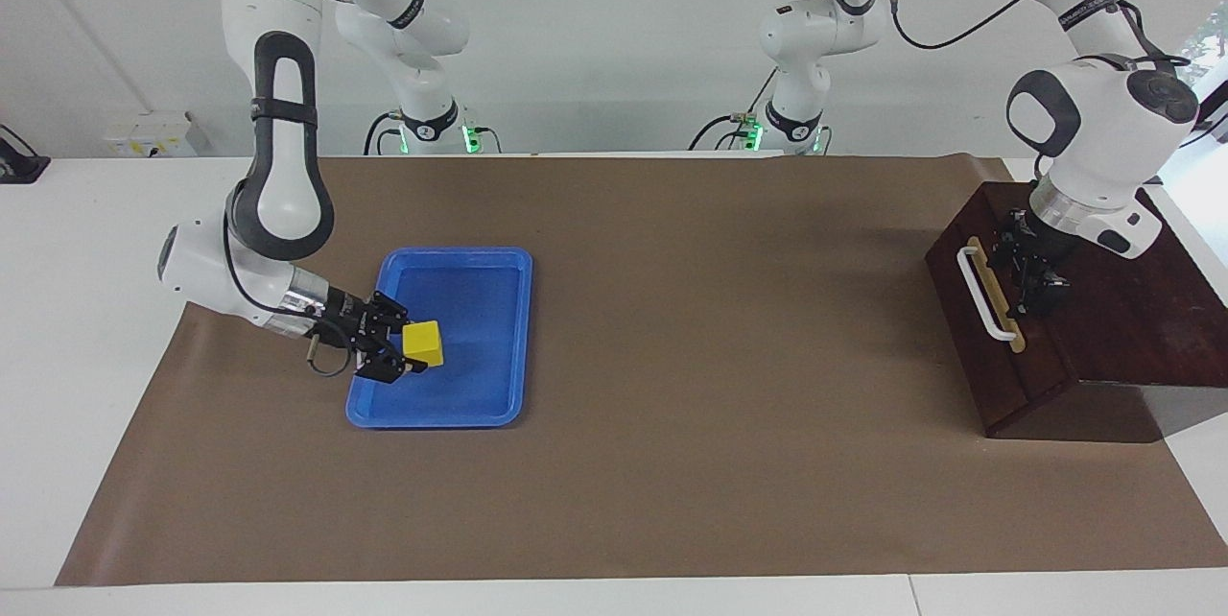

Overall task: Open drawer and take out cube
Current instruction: 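Carry the cube over the blue tray with the right gripper while the left gripper withdraws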

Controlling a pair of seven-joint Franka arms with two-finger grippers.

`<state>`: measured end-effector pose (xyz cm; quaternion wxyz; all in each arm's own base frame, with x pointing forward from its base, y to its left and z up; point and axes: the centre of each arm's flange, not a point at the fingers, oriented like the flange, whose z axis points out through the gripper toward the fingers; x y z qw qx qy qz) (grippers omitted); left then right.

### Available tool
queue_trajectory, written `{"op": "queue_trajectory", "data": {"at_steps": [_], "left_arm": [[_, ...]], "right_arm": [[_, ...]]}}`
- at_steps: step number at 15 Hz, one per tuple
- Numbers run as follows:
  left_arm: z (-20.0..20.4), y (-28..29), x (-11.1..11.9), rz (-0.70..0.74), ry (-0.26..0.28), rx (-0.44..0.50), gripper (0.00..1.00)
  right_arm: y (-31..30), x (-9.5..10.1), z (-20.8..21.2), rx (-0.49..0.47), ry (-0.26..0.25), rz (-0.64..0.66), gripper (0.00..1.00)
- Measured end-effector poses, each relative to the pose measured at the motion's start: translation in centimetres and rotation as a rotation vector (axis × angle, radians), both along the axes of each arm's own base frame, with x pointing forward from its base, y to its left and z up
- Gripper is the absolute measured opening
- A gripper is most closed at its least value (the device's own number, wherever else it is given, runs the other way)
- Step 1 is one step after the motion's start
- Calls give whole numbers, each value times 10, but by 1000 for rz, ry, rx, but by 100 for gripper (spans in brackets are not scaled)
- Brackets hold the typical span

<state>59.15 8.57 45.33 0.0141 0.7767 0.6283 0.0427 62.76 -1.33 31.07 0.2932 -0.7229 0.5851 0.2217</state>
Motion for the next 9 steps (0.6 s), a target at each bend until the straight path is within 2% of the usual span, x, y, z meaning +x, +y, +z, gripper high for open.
{"op": "queue_trajectory", "data": {"at_steps": [4,7,9], "left_arm": [[1,-1,0,-20,2,1,100],[18,-3,0,-78,10,6,100],[44,-16,1,-181,19,10,100]], "right_arm": [[1,-6,-5,2,5,12,58],[4,-24,-19,13,53,23,58],[7,-39,-24,24,85,31,58]]}}
